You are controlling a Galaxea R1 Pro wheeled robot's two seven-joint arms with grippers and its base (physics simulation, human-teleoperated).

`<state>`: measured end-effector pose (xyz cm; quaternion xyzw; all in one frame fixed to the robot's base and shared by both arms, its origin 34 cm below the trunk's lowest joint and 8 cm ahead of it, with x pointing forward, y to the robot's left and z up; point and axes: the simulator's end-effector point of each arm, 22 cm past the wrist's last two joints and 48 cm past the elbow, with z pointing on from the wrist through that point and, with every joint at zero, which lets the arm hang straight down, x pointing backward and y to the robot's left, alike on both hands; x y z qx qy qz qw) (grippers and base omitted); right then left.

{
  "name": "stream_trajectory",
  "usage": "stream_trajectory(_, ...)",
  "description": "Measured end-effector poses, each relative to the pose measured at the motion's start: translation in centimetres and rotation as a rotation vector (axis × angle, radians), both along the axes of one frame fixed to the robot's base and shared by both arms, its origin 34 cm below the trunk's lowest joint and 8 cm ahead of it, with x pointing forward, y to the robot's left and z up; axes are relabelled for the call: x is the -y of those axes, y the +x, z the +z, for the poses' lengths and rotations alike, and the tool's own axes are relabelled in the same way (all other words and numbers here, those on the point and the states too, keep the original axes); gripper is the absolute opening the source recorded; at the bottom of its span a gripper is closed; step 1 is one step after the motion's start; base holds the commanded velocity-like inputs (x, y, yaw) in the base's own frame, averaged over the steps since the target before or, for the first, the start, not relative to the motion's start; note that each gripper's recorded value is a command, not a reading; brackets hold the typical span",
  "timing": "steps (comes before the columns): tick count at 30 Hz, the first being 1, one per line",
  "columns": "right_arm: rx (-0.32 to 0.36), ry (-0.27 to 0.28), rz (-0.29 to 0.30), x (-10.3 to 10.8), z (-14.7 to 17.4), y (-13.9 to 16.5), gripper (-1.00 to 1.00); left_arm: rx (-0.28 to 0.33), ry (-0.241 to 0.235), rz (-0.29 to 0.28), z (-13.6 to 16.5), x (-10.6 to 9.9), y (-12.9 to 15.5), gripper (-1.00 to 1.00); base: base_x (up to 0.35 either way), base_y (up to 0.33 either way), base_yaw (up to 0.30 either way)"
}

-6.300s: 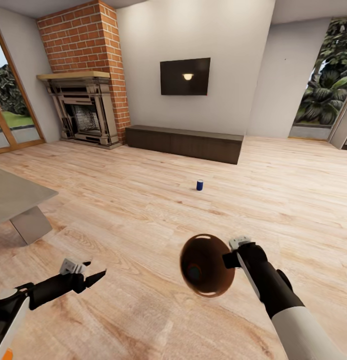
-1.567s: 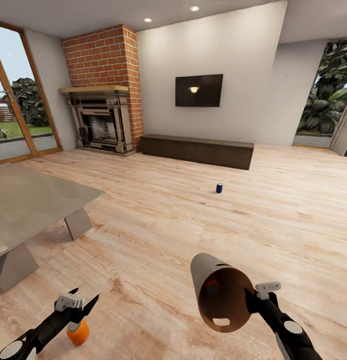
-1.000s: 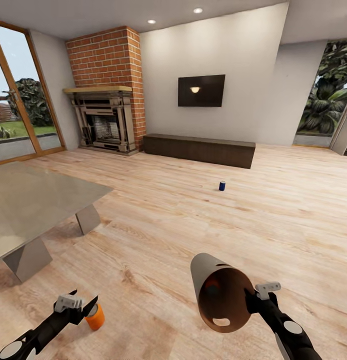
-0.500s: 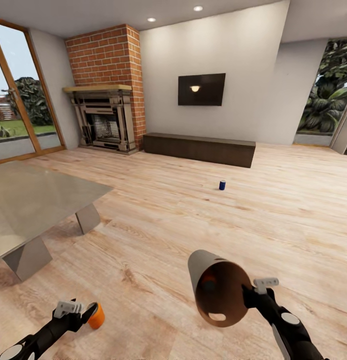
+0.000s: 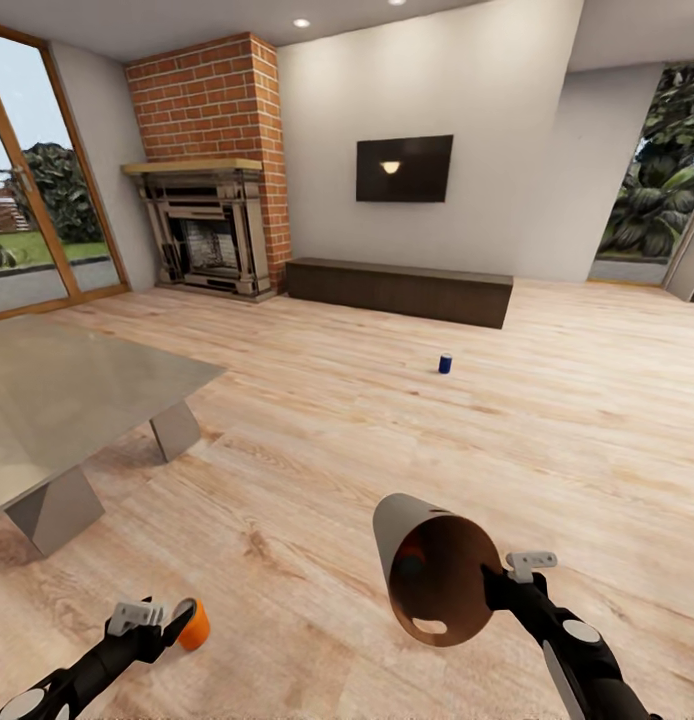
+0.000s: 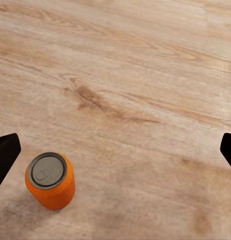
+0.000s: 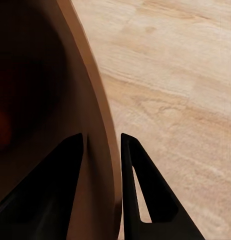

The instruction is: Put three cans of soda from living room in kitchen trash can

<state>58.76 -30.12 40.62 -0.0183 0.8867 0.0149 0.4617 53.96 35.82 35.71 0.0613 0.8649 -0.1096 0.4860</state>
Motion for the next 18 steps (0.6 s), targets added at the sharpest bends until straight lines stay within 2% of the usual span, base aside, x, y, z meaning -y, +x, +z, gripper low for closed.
stream_trajectory(4, -0.010, 0.000, -0.001, 0.0, -0.4, -0.1, -1.00, -0.025, -0.006, 0.002, -0.4, 0.1, -0.1, 1.00, 0.000, 0.000, 0.000)
stream_trajectory(6, -0.052, 0.006, 0.000, -0.2, -0.6, -0.5, -1.00, -0.118, -0.036, 0.010, -1.0, 0.4, -0.5, 1.00, 0.000, 0.000, 0.000)
stream_trajectory(7, -0.070, 0.006, -0.001, -0.2, -0.6, -0.6, -1.00, -0.133, -0.040, 0.009, -1.0, 0.6, -0.5, 1.00, 0.000, 0.000, 0.000)
stream_trajectory(10, -0.149, 0.009, -0.003, -0.5, -0.3, -1.2, -1.00, -0.159, -0.055, -0.001, 1.0, 1.4, 0.7, 1.00, 0.000, 0.000, 0.000)
stream_trajectory(13, -0.162, 0.012, -0.003, -0.7, 0.5, -1.0, -1.00, -0.175, -0.061, -0.006, 2.0, 1.8, 1.2, 1.00, 0.000, 0.000, 0.000)
stream_trajectory(18, -0.235, 0.012, -0.004, -1.0, 1.4, -0.5, -1.00, -0.205, -0.071, -0.009, 3.8, 2.4, 2.4, 1.00, 0.000, 0.000, 0.000)
